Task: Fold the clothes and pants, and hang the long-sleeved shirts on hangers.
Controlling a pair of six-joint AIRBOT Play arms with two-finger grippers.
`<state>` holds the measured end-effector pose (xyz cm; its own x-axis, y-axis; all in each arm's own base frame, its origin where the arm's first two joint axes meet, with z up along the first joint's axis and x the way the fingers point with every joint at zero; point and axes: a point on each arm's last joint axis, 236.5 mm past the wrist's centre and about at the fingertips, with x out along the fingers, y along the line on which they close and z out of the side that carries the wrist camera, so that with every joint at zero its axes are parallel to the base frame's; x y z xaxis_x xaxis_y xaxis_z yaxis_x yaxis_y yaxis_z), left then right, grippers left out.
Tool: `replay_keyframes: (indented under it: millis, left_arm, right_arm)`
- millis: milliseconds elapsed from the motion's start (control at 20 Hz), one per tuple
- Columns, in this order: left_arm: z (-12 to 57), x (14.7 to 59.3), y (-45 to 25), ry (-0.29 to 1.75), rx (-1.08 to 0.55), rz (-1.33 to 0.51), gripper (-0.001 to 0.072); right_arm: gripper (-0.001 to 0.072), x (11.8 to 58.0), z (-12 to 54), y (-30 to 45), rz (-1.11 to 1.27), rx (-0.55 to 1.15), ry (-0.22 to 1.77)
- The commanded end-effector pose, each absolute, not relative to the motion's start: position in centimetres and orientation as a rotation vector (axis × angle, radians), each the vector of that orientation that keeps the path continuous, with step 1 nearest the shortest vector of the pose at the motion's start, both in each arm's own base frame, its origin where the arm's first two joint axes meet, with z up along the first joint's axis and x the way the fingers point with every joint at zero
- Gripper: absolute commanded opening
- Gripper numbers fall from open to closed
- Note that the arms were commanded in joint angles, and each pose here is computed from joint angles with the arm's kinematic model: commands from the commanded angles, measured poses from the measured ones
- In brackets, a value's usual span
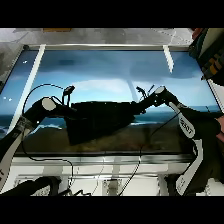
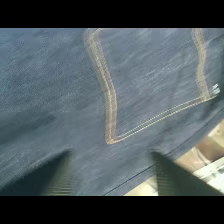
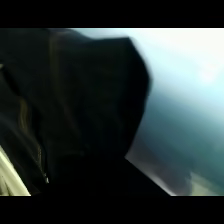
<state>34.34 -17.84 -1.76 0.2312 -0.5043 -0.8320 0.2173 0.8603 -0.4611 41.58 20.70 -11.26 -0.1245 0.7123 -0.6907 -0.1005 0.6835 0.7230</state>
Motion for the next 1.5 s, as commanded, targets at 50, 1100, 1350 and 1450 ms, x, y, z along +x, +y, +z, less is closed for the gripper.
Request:
replay_keyframes:
  millis: [50,1100,1350,1450]
  left_arm:
    - [-1.2,34.8,-17.2,1.214,-0.238,-0.520,0.0025]
    - [29.6,34.4,-4.0,0.319,-0.143,-0.247,0.0022]
    - [29.6,34.4,-4.0,0.319,-0.143,-0.247,0.0022]
    - [29.6,34.4,-4.0,0.319,-0.143,-0.247,0.0022]
  right_arm:
    - [0.0035,43.3,-6.2,24.6,0.874,0.528,1.420]
    - [0.0035,26.3,31.9,-17.8,-0.501,0.535,0.551]
    - [0.0035,10.1,33.3,-26.8,-1.191,0.448,0.500]
    - [0.0035,7.5,33.6,-27.9,-1.299,0.514,0.437]
